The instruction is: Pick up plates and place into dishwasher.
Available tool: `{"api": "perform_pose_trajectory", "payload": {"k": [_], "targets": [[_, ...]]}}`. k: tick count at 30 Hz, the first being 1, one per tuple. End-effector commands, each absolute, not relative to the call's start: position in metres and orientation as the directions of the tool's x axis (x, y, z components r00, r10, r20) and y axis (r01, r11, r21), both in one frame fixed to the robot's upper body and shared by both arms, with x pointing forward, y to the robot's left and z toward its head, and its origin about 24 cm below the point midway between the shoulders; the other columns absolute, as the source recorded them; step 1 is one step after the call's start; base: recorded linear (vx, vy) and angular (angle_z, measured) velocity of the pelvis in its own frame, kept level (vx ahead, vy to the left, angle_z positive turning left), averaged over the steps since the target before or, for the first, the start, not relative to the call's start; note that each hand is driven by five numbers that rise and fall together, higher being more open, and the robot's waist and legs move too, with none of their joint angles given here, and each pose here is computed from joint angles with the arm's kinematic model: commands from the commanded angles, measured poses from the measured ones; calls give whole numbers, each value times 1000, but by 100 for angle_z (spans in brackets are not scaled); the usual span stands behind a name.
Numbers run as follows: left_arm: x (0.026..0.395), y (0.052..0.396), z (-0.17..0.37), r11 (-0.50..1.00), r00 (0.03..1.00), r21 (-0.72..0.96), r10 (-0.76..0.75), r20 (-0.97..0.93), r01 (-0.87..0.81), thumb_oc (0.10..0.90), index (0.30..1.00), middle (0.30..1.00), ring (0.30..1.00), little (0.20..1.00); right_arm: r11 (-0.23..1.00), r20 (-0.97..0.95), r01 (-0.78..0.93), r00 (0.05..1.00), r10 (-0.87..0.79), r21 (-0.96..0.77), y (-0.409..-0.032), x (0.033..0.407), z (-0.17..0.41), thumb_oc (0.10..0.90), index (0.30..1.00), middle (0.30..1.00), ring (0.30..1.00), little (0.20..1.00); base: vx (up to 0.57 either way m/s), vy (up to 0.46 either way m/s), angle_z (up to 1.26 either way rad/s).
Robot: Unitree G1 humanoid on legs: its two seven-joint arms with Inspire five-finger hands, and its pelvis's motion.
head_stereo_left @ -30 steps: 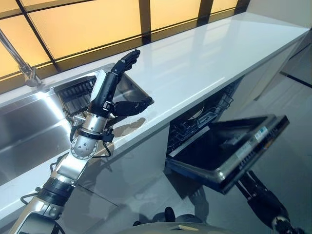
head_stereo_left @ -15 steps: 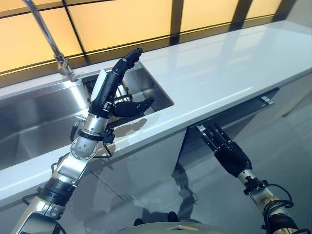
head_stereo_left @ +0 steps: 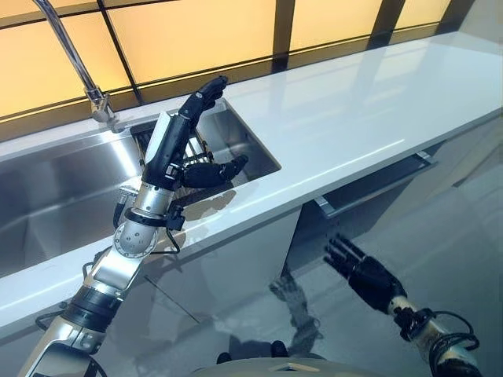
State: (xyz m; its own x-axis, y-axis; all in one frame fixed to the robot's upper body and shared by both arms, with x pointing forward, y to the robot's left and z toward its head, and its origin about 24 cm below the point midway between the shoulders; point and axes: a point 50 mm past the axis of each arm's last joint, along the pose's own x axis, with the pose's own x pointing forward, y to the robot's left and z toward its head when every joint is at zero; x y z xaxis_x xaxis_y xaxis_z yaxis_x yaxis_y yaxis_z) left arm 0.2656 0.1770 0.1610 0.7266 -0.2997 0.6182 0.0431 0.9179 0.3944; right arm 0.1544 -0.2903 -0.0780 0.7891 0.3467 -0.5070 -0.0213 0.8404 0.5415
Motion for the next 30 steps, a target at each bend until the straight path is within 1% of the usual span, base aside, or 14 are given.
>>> {"api": "perform_pose_trajectory", "payload": {"k": [1,3,5,6,8,12,14,16,17,19,20,22,26,30], "targets": [[269,180,214,948,535,316,-255,805,-25,800,900,900,900,900,833,-472,-201,744,472,516,-294,164,-65,800,900,900,900,900,0,0,0],[268,179,216,956,536,288,-270,799,52,800,900,900,900,900,813,-581,-214,603,546,542,-287,136,-85,800,900,900,900,900,-36,-5,0],[269,171,217,948,550,235,-317,773,216,800,900,900,900,900,856,-755,-195,407,514,478,-289,103,-107,800,900,900,900,900,-18,-5,0],[268,169,217,941,549,225,-331,767,253,800,900,900,900,900,869,-788,-195,367,495,454,-291,95,-111,800,900,900,900,900,-26,-9,-4],[267,148,215,826,531,100,-444,722,555,800,900,900,900,900,918,-895,-185,223,387,351,-300,70,-123,800,900,900,900,900,-15,-7,-6],[266,122,201,599,479,-65,-565,671,798,800,900,900,900,900,923,-903,-163,206,376,347,-297,69,-127,800,900,900,900,900,-2,3,6],[253,82,174,151,303,-287,-724,620,946,800,900,900,900,900,934,-900,-123,251,357,336,-278,84,-135,800,900,900,900,900,4,29,4],[249,75,170,59,256,-320,-745,616,945,800,900,900,900,900,937,-902,-123,255,349,328,-275,86,-136,800,900,900,900,900,2,33,5],[238,60,161,-128,150,-387,-778,610,913,800,900,900,900,900,939,-906,-125,251,342,320,-268,89,-139,800,900,900,900,900,4,47,2],[233,54,156,-193,103,-406,-790,604,893,800,900,900,900,900,938,-906,-131,243,345,322,-266,89,-140,800,900,900,900,900,12,55,-1],[211,37,142,-486,-123,-460,-775,620,743,800,900,900,900,900,937,-913,-144,219,343,317,-264,91,-142,800,900,900,900,900,30,72,0],[199,29,136,-613,-229,-481,-735,638,627,800,900,900,900,900,936,-919,-164,198,341,311,-265,93,-142,800,900,900,900,900,39,69,-1],[179,16,122,-741,-343,-497,-659,670,452,800,900,900,900,900,929,-924,-207,168,344,308,-265,100,-140,800,900,900,900,900,45,58,0],[175,10,83,-666,-338,-623,-746,574,410,800,900,900,900,900,922,-931,-250,143,337,296,-268,103,-138,800,900,900,900,900,31,48,1]]}}
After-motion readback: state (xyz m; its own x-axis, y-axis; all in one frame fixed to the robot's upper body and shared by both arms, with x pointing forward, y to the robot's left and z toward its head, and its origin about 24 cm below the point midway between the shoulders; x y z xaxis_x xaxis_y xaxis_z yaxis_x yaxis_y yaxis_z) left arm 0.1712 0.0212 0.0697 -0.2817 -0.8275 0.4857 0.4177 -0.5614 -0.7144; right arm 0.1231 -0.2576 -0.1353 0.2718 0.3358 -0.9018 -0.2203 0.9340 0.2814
